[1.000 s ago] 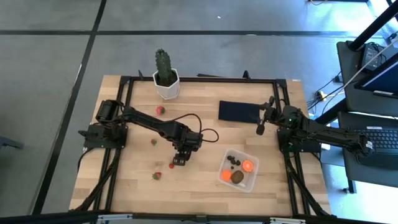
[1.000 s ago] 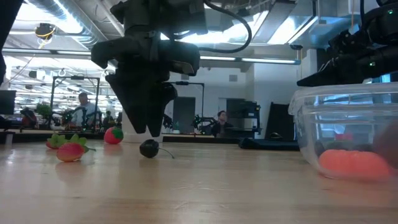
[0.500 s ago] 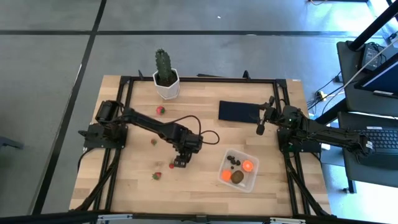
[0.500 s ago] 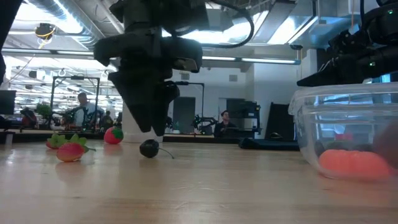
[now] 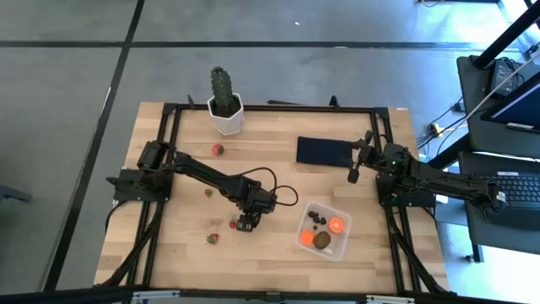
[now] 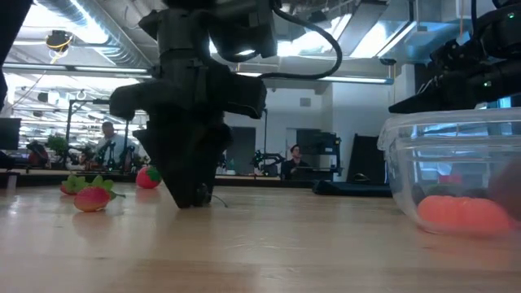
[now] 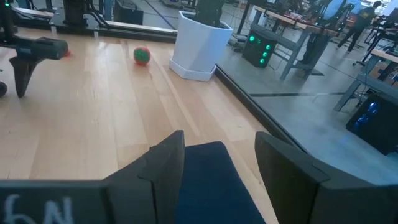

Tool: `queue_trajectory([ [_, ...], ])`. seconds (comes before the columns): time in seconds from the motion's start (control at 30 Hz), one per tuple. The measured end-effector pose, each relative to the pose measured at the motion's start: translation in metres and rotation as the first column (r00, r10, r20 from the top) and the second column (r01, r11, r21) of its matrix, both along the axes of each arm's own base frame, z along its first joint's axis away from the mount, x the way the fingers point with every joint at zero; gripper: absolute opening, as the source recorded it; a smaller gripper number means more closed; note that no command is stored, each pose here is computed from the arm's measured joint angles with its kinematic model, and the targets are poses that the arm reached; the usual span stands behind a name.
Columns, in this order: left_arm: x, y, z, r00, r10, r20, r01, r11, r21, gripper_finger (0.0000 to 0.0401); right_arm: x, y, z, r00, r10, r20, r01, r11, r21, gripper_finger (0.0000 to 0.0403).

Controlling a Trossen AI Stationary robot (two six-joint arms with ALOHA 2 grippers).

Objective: Pick and placing Produce into tupperware
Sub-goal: Put the black cherry into the transparent bin

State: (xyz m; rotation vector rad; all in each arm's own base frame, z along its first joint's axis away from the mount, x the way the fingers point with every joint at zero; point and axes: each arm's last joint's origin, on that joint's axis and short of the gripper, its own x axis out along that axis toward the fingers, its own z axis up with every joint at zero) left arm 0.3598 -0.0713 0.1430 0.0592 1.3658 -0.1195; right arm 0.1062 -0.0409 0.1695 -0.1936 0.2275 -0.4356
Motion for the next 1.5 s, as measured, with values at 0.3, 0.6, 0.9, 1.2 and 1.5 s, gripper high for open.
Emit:
queue_trajectory([
  [0.3, 0.0, -0.001, -0.002, 1.0, 0.014, -0.006, -0.014, 1.0, 0.001, 0.0241, 0.0, 0.0, 0.0, 1.0, 0.0, -0.004, 0.0, 1.0, 0.002, 0.0198],
  [0.6, 0.0, 0.0, -0.002, 1.0, 0.021, -0.008, -0.021, 1.0, 0.012, 0.0188, 0.0, 0.0, 0.0, 1.0, 0.0, -0.004, 0.0, 1.0, 0.002, 0.0198],
  [0.9, 0.0, 0.0, -0.002, 1.0, 0.021, -0.008, -0.021, 1.0, 0.014, 0.0137, 0.0, 0.0, 0.0, 1.0, 0.0, -0.004, 0.0, 1.0, 0.002, 0.0198],
  [1.2, 0.0, 0.0, -0.003, 1.0, 0.002, -0.01, -0.002, 1.0, 0.015, 0.0108, 0.0, 0.0, 0.0, 1.0, 0.0, -0.004, 0.0, 1.0, 0.001, 0.0198],
  [1.5, 0.007, 0.008, 0.011, 0.999, -0.01, -0.04, 0.01, 1.0, 0.008, 0.0118, 0.0, 0.0, 0.0, 1.0, 0.0, -0.004, 0.0, 1.0, 0.001, 0.0198],
])
